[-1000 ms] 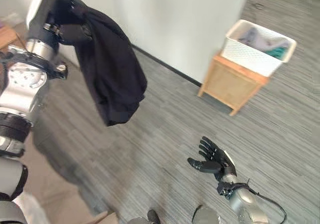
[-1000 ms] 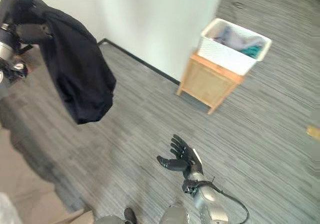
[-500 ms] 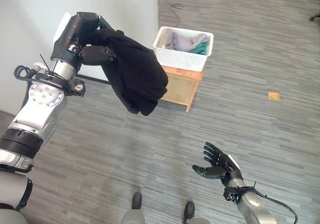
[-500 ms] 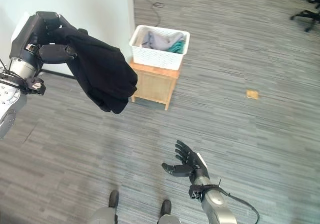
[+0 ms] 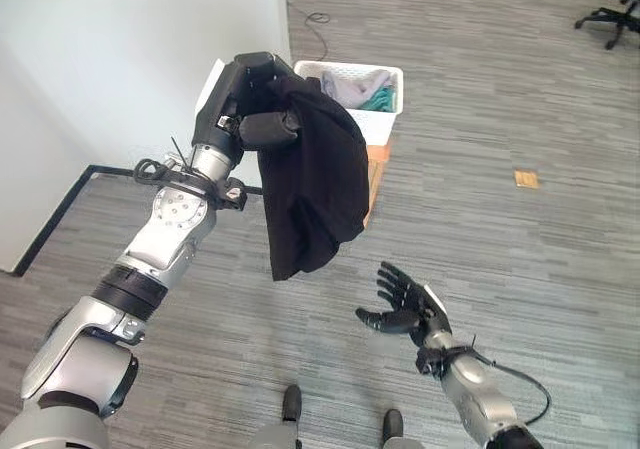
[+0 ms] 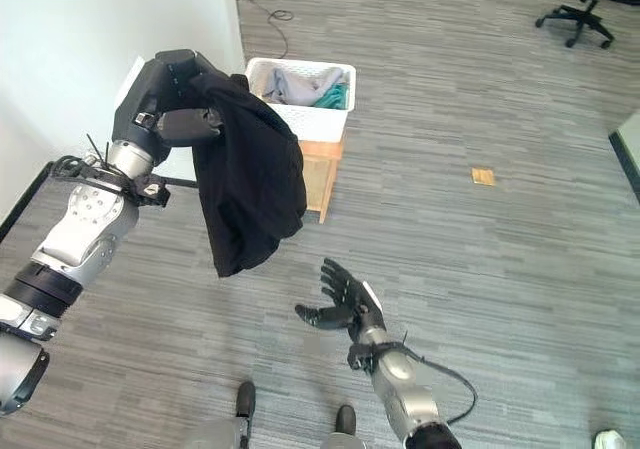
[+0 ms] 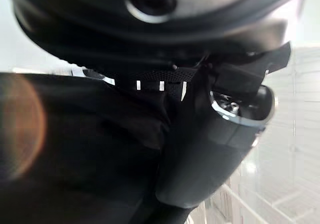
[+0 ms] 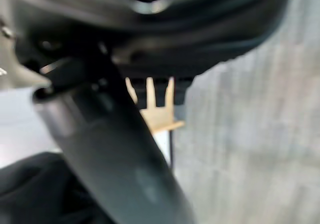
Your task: Pick up bed clothes into laundry basket.
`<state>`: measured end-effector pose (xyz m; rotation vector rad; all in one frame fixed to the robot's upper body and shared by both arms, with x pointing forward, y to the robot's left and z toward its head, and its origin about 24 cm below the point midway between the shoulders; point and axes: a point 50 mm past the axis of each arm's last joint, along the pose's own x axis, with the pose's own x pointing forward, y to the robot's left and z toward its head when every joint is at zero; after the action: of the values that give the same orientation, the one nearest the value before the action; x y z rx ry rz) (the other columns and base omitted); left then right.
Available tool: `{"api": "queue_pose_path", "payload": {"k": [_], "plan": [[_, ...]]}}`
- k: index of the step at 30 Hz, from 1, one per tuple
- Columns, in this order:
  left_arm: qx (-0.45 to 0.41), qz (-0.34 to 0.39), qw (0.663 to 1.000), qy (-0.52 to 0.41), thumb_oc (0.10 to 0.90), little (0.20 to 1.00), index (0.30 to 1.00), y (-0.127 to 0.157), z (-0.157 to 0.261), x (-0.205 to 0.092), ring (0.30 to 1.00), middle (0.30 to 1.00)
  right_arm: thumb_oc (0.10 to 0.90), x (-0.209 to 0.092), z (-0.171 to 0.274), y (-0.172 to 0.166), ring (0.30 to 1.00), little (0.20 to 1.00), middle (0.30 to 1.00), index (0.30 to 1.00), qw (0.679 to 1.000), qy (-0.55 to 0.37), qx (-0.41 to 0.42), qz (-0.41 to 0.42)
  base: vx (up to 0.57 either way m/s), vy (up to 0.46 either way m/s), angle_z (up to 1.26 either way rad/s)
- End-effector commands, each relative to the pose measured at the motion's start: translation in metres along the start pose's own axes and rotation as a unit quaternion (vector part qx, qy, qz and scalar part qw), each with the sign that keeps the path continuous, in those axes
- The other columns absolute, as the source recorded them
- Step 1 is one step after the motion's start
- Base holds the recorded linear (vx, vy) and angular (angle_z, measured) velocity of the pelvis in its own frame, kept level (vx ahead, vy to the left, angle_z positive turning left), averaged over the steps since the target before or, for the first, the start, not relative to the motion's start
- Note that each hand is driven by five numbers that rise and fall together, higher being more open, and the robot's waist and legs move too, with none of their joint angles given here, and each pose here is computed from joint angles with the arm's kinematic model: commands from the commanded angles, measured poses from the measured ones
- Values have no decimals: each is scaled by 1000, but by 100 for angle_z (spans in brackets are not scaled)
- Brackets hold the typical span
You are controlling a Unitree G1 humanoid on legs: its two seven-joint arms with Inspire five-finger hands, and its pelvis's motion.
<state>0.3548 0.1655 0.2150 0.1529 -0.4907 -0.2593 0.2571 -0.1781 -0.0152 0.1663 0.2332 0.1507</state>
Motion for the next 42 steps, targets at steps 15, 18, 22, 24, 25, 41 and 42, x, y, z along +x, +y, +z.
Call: {"api": "queue_pose_path", "payload": {"k": [15,18,22,24,25,41,42], "plan": [[-47,21,988,-146,400,300,300,4,65,37,300,300,800,-15,20,-18,900,900,900,900,998,-49,-44,-5,436,-198,12],[-61,35,987,-142,400,300,300,9,64,39,300,300,800,-13,23,-20,900,900,900,900,998,-46,-42,3,422,-462,-25],[-68,22,986,-152,400,300,300,1,75,48,300,300,800,-11,37,-29,900,900,900,900,996,-65,-62,-18,420,-293,-15],[-71,9,985,-156,400,300,300,-6,75,49,300,300,800,-11,47,-33,900,900,900,900,994,-94,-39,-35,540,-156,15],[-71,8,985,-155,400,300,300,-7,74,49,300,300,800,-11,47,-33,900,900,900,900,994,-94,-39,-36,521,-109,13],[8,6,980,-199,400,300,300,16,107,46,300,300,800,-17,6,-13,900,900,900,900,999,-32,-18,-7,409,0,-1],[10,2,979,-201,400,300,300,13,110,49,300,300,800,-18,5,-14,900,900,900,900,999,-30,-13,-7,200,-83,73]]}}
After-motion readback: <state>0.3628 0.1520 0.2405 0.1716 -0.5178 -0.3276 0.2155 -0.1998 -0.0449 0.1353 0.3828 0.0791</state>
